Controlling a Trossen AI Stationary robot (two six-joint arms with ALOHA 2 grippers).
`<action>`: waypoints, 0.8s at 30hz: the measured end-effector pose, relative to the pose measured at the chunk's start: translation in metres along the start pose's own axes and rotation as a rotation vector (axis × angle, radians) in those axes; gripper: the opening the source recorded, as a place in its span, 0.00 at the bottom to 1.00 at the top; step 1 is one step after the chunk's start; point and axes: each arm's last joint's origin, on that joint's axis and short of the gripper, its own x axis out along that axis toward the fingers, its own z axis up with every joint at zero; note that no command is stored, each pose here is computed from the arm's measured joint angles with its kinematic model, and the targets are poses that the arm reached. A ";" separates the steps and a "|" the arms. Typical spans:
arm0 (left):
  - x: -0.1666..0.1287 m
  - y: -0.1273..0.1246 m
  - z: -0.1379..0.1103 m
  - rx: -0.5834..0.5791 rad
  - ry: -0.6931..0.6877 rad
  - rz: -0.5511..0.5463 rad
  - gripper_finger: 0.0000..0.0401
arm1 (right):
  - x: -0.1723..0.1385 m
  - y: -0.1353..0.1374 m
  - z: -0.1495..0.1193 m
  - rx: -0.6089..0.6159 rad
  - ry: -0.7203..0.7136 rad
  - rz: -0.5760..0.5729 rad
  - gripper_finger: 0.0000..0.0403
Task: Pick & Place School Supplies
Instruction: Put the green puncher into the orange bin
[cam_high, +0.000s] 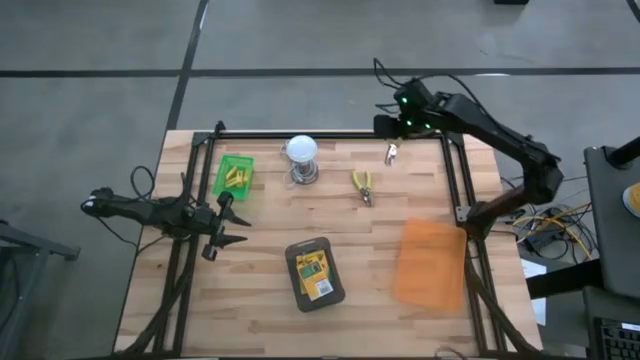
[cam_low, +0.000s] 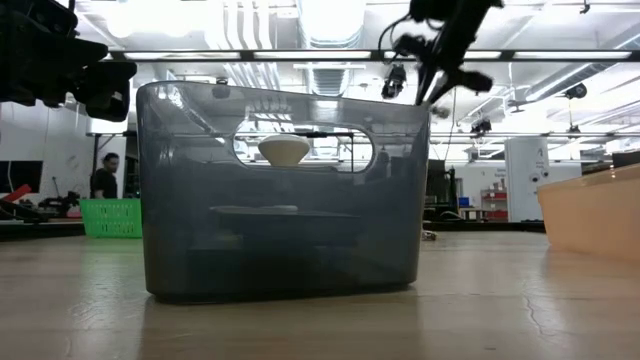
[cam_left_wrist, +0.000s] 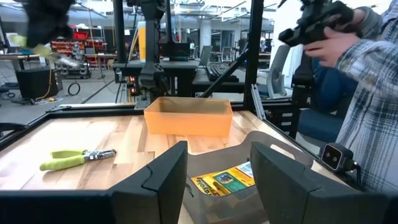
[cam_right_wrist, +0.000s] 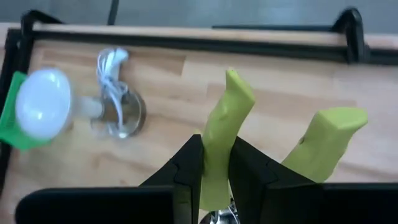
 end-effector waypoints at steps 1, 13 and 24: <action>0.000 0.000 0.000 0.000 0.000 0.000 0.45 | -0.006 0.000 -0.006 -0.005 0.007 -0.001 0.14; 0.000 0.000 0.000 0.000 0.000 0.000 0.45 | -0.058 0.006 -0.079 0.108 0.142 -0.100 0.14; 0.000 0.000 0.000 0.000 0.000 0.000 0.45 | -0.085 0.005 -0.148 0.206 0.204 -0.309 0.14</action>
